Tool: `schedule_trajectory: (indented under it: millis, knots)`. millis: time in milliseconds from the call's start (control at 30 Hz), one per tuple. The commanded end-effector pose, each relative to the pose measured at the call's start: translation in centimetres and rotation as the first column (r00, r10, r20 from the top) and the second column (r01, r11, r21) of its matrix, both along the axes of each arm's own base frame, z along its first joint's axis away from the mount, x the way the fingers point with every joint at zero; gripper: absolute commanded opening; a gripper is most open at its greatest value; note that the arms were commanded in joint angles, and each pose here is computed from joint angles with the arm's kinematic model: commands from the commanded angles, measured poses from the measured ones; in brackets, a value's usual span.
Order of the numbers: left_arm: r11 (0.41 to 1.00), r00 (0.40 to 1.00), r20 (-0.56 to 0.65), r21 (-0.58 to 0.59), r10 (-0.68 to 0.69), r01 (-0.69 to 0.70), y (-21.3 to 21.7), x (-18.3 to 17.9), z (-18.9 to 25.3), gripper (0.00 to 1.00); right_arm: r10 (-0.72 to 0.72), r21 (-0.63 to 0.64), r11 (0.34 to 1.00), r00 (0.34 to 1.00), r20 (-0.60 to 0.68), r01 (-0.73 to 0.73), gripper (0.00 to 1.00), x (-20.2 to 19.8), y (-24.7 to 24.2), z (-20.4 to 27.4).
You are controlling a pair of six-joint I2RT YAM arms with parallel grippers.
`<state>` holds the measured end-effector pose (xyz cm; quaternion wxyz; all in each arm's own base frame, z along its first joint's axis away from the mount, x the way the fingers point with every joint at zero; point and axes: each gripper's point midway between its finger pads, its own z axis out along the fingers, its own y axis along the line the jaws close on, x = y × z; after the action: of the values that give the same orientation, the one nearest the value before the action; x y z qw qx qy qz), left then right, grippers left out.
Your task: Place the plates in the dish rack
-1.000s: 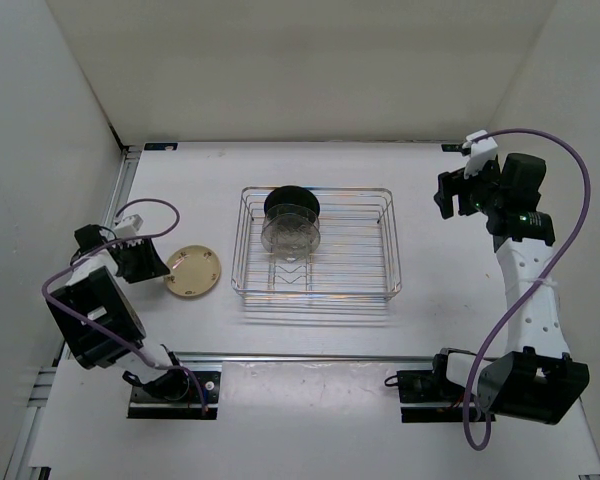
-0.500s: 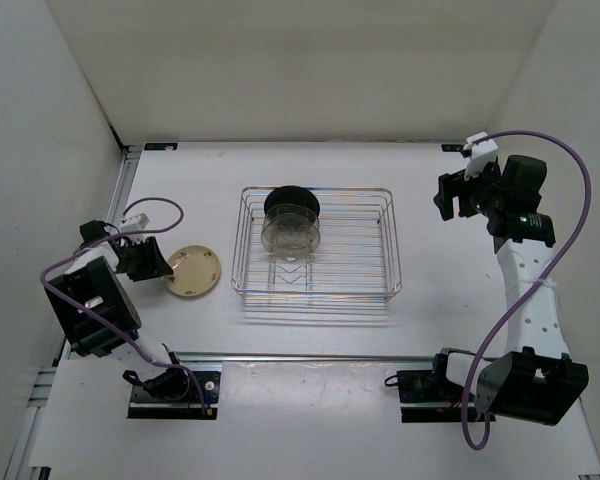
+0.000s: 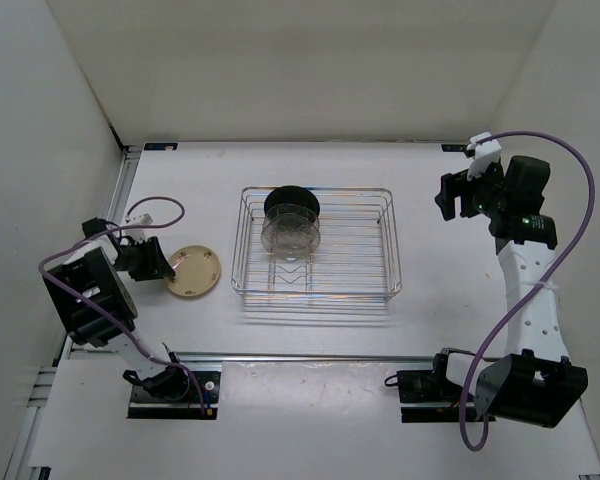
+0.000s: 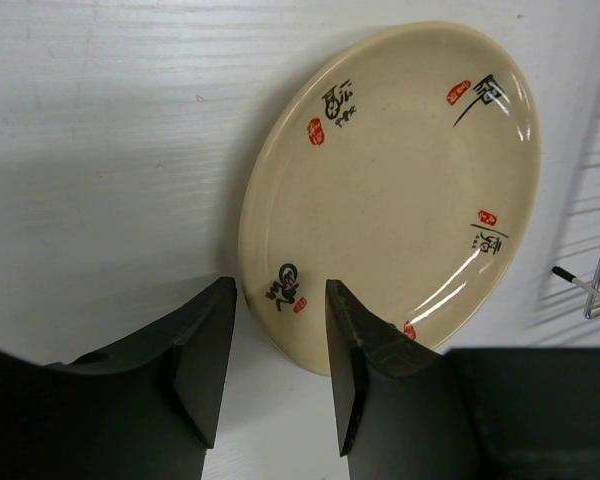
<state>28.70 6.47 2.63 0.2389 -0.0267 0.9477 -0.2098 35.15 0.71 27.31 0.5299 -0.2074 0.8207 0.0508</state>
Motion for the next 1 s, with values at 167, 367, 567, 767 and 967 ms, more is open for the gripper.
schedule_trajectory:
  millis: [167,367,567,767,967]
  knots:
    - [0.998,0.999,0.015,-0.029,-0.050,0.050,-0.31,0.72,0.70,0.51,0.003,0.018,1.000,0.999,0.045,-0.004,0.81,-0.65,0.06,1.70]
    - [0.997,0.998,-0.013,-0.045,-0.058,0.058,-0.36,0.55,0.38,0.46,0.011,0.022,1.000,0.999,0.046,-0.012,0.80,-0.68,0.22,1.72]
    - [0.996,0.997,-0.023,-0.061,-0.068,0.066,-0.45,0.63,0.24,0.41,0.002,0.020,1.000,0.998,0.055,-0.003,0.80,-0.83,-0.07,2.01]
    - [0.996,0.996,-0.039,-0.037,-0.082,0.080,-0.46,0.88,0.15,0.35,0.010,0.024,1.000,0.998,0.056,-0.012,0.80,-1.08,0.13,1.93]
    - [0.995,0.994,-0.044,-0.029,-0.100,0.099,-0.92,0.94,0.07,0.22,0.006,0.032,0.999,0.999,0.053,-0.008,0.80,-1.30,0.20,1.81]
